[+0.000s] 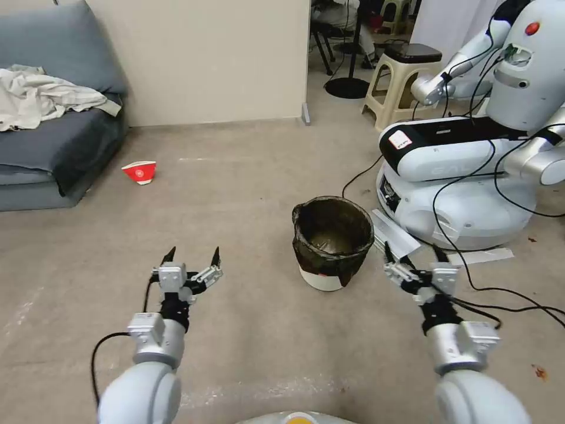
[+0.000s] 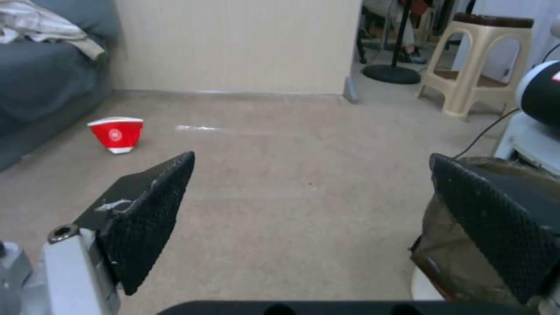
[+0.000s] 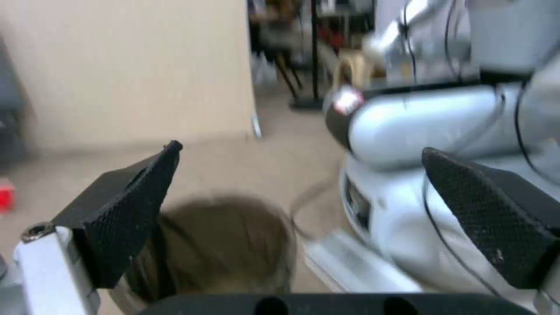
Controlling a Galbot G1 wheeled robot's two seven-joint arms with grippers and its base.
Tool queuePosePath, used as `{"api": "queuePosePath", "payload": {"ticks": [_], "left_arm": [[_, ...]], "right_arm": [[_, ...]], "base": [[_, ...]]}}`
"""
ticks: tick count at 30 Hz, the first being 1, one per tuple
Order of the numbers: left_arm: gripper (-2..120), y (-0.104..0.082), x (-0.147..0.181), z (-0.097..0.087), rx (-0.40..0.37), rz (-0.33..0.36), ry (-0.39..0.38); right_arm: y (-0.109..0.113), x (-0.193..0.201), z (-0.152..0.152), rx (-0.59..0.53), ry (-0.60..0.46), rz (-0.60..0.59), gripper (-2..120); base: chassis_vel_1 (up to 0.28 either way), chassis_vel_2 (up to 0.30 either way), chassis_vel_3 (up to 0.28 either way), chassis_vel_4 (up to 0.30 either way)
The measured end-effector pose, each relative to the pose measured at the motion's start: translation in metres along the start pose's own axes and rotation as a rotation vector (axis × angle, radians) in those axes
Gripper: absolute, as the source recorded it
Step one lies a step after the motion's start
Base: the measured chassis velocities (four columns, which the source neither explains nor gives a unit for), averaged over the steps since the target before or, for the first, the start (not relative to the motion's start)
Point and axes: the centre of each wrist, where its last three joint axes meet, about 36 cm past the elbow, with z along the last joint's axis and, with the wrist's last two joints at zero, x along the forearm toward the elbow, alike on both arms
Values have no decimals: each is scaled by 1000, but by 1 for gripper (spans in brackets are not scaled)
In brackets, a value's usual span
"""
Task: Pick up the trash can from the floor.
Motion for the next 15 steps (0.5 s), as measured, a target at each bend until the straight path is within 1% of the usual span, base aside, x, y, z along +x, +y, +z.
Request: {"api": "queuePosePath", "payload": {"ticks": [2,4,15], "left_arm": [[100,2,3,0,4,1,-18],[100,2,3,0,6,1,-23],[100,4,2,6,12,9,-15]], "right_arm": [[0,2,1,-12,-34,-12,100],[0,2,1,-13,-41,-14,100],[-1,1,5,-14,-47,-15,100]], "base": [[0,0,0,0],[0,0,0,0],[0,0,0,0]]}}
